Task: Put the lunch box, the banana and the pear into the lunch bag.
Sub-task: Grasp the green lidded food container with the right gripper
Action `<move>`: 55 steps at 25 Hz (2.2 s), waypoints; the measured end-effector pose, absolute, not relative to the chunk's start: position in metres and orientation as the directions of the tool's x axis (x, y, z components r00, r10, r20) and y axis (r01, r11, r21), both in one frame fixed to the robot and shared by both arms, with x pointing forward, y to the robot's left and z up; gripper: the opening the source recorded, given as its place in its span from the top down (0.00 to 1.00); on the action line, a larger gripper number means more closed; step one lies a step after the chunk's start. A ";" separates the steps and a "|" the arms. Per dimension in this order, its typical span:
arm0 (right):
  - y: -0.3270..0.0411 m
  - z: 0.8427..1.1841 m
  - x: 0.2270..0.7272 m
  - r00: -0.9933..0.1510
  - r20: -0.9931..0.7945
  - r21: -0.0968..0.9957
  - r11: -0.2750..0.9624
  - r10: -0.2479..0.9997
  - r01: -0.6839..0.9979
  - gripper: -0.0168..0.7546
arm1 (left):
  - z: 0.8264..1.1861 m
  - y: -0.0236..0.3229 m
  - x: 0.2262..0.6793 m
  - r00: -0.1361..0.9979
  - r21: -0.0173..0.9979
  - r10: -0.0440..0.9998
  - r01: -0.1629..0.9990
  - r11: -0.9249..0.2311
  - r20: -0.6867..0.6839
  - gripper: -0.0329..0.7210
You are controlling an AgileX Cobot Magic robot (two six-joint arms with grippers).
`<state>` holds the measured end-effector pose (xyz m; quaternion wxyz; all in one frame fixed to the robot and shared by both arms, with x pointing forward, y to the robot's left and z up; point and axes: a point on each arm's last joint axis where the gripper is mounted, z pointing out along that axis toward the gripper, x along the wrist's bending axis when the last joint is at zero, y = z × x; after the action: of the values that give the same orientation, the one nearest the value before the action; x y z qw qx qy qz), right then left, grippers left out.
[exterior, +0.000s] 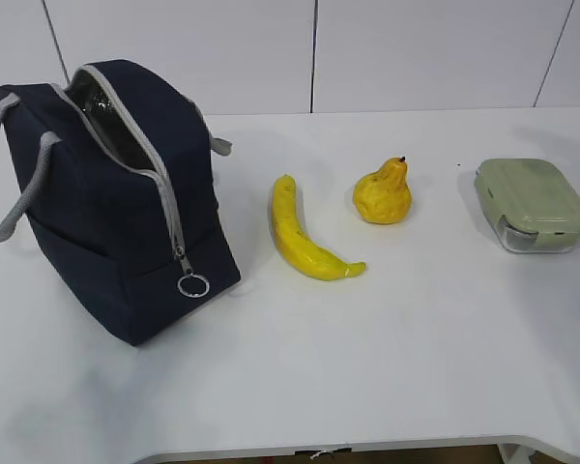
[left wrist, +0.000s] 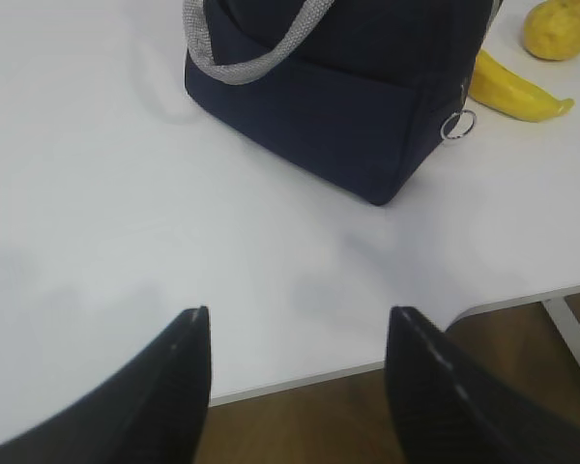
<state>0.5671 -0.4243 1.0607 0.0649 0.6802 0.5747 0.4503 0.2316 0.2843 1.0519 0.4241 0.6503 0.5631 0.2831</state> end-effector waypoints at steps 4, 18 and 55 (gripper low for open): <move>-0.444 1.041 0.566 -0.074 0.623 0.608 -0.423 0.778 0.672 0.22 | 1.052 0.284 0.232 0.205 0.870 0.973 0.492 -0.006 -0.109 0.41; -0.461 0.962 0.592 -0.123 0.763 0.536 -0.514 0.635 0.669 0.22 | 1.052 0.284 0.232 0.205 0.870 0.973 0.492 -0.006 -0.109 0.41; -0.483 0.890 0.625 -0.098 0.827 0.479 -0.604 0.553 0.637 0.16 | 1.052 0.284 0.232 0.205 0.870 0.973 0.492 -0.006 -0.109 0.41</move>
<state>0.6246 -0.4834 0.8901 -0.0353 0.6705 0.4435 0.5936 0.2316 0.2843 1.0519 0.4241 0.6503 0.5631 0.2831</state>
